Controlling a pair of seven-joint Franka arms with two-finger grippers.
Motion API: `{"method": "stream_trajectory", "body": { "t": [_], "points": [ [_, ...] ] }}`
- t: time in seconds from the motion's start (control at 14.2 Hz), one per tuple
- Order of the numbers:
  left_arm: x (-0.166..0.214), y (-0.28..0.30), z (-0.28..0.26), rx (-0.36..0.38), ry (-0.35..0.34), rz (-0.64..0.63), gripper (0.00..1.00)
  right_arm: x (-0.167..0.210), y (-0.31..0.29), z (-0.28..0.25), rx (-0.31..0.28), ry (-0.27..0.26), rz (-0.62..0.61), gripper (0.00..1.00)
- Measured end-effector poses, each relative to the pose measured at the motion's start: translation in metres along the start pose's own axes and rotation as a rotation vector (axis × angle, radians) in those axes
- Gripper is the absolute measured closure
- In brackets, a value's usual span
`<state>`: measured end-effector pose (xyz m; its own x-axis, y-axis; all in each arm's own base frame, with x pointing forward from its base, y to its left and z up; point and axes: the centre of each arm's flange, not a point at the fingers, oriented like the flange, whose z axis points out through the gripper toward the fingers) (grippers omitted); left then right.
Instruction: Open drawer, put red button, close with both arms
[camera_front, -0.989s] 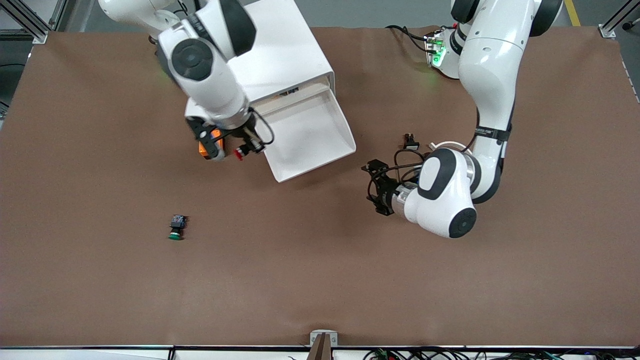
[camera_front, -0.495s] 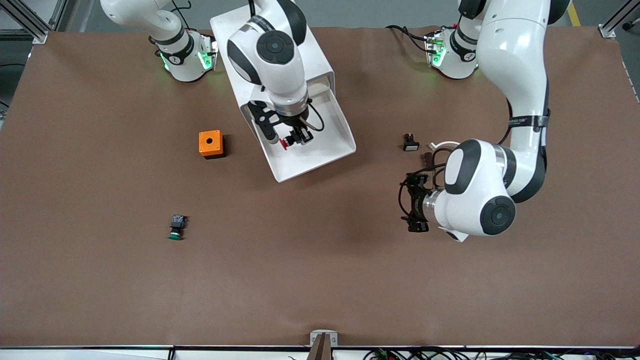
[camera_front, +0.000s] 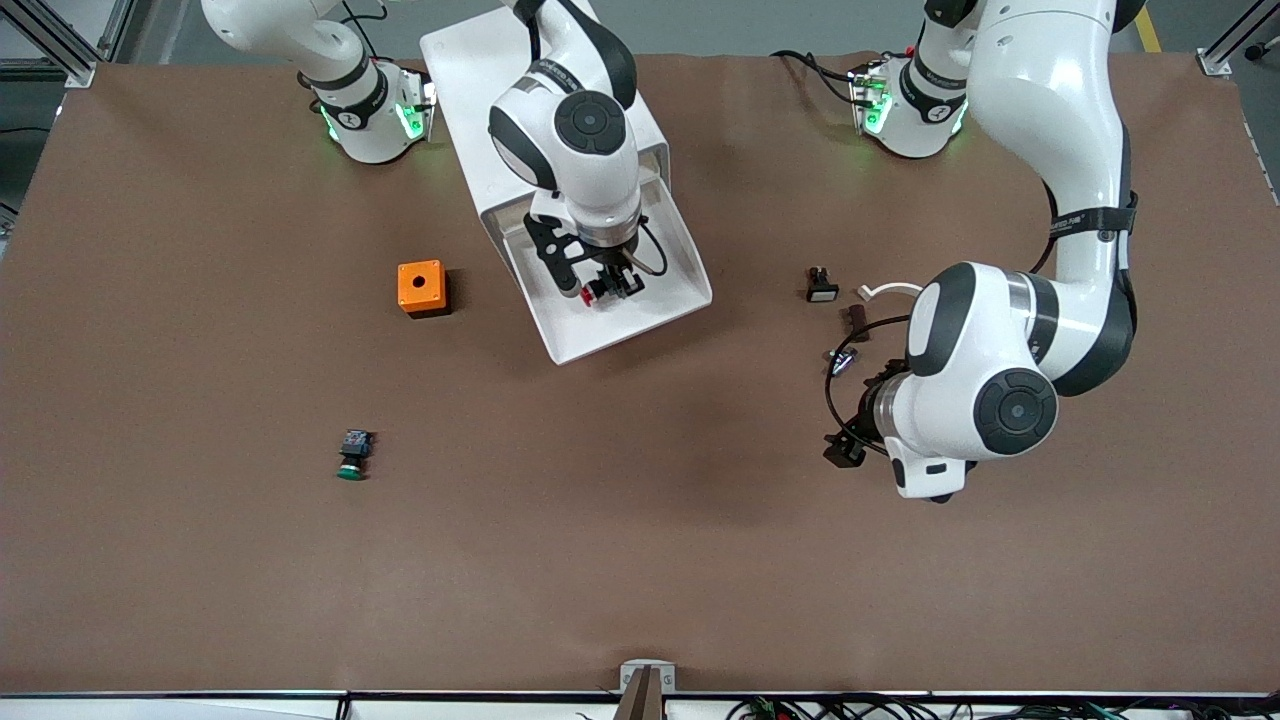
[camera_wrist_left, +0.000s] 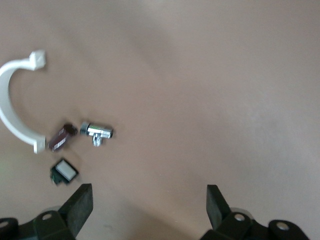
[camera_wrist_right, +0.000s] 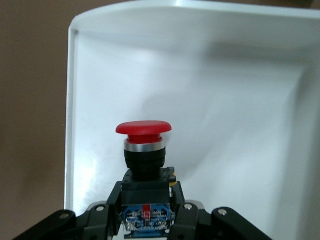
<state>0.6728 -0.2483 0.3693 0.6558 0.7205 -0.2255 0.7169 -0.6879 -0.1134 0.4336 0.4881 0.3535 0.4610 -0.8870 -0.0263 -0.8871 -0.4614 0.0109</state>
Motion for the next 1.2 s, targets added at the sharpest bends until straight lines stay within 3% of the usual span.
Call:
{"method": "stream_trajectory", "body": {
  "t": [0.21, 0.49, 0.64, 0.85, 1.2],
  "points": [
    [-0.014, 0.011, 0.005, -0.023, 0.028, 0.137, 0.00, -0.008, -0.009, 0.003, 0.008, -0.003, -0.002, 0.34],
    [-0.077, 0.044, 0.041, -0.064, 0.100, 0.278, 0.00, -0.001, -0.026, -0.022, 0.054, -0.013, -0.001, 0.00],
    [-0.109, 0.055, 0.070, -0.079, 0.120, 0.339, 0.00, 0.018, -0.034, -0.035, 0.028, 0.001, -0.081, 0.00],
    [-0.165, 0.063, 0.110, -0.062, 0.110, 0.407, 0.00, 0.071, -0.043, -0.059, -0.064, 0.015, -0.257, 0.00],
    [-0.267, 0.063, 0.146, 0.006, 0.061, 0.385, 0.00, 0.214, -0.030, -0.126, -0.169, -0.033, -0.525, 0.00]
  ]
}}
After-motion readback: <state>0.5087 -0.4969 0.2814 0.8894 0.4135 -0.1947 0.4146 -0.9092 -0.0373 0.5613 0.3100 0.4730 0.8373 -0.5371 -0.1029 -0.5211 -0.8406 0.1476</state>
